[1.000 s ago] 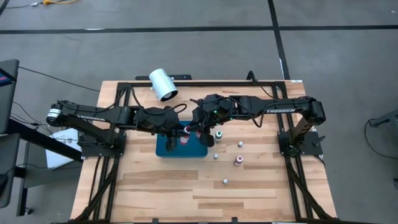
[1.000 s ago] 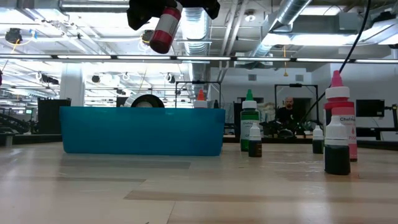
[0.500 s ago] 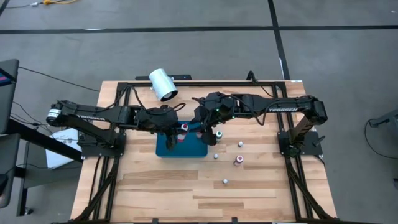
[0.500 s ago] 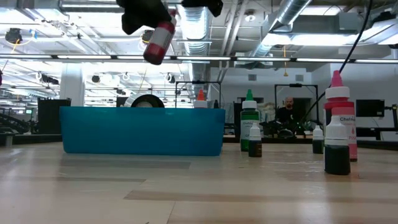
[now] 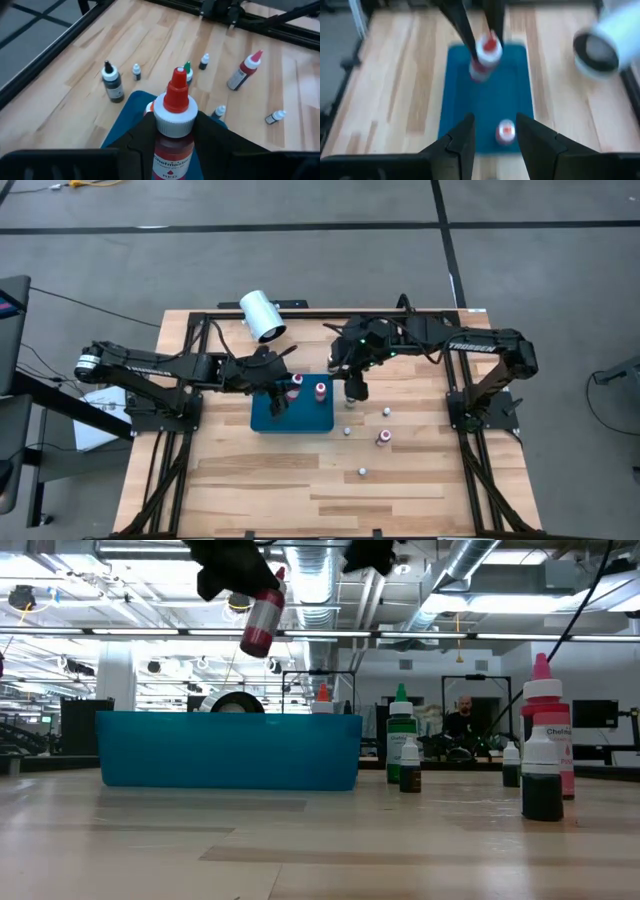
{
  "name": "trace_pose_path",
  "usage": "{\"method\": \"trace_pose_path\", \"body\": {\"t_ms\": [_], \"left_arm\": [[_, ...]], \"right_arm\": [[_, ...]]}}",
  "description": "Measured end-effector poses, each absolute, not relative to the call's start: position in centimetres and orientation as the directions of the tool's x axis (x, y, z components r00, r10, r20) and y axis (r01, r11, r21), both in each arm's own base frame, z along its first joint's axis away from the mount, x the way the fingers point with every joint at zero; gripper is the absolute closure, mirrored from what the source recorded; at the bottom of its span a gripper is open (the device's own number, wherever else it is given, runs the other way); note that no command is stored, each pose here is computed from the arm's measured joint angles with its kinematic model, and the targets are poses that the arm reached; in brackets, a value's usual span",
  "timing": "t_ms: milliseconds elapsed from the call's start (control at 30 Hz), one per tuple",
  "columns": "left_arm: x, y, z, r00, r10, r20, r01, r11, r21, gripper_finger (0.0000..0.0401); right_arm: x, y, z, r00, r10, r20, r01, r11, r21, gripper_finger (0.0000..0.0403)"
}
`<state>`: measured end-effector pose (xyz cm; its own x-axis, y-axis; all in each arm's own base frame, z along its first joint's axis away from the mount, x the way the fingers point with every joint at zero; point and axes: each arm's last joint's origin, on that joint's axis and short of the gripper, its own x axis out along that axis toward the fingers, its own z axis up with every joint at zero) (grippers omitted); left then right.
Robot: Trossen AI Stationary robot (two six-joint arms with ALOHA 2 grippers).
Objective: Pick & Place food coloring
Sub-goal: Put the large red food coloring bottle into the bin
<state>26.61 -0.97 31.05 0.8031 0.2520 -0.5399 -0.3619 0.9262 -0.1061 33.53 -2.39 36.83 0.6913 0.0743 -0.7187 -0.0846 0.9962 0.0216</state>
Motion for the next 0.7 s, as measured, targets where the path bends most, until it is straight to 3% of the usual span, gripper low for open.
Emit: {"method": "trace_pose_path", "body": {"t_ms": [300, 700], "left_arm": [[26.7, -0.9, 26.8, 0.833, 0.289, -0.471, -0.384, 0.916, -0.118, 0.0298], [25.7, -0.6, 22.4, 0.85, 0.36, -0.384, -0.421, 0.903, -0.085, 0.0298]], "right_arm": [[31.7, -3.8, 36.2, 0.574, 0.055, -0.817, -0.032, 0.998, 0.044, 0.028], [31.8, -5.0, 36.3, 0.59, 0.03, -0.807, -0.021, 1.0, 0.022, 0.028]]}}
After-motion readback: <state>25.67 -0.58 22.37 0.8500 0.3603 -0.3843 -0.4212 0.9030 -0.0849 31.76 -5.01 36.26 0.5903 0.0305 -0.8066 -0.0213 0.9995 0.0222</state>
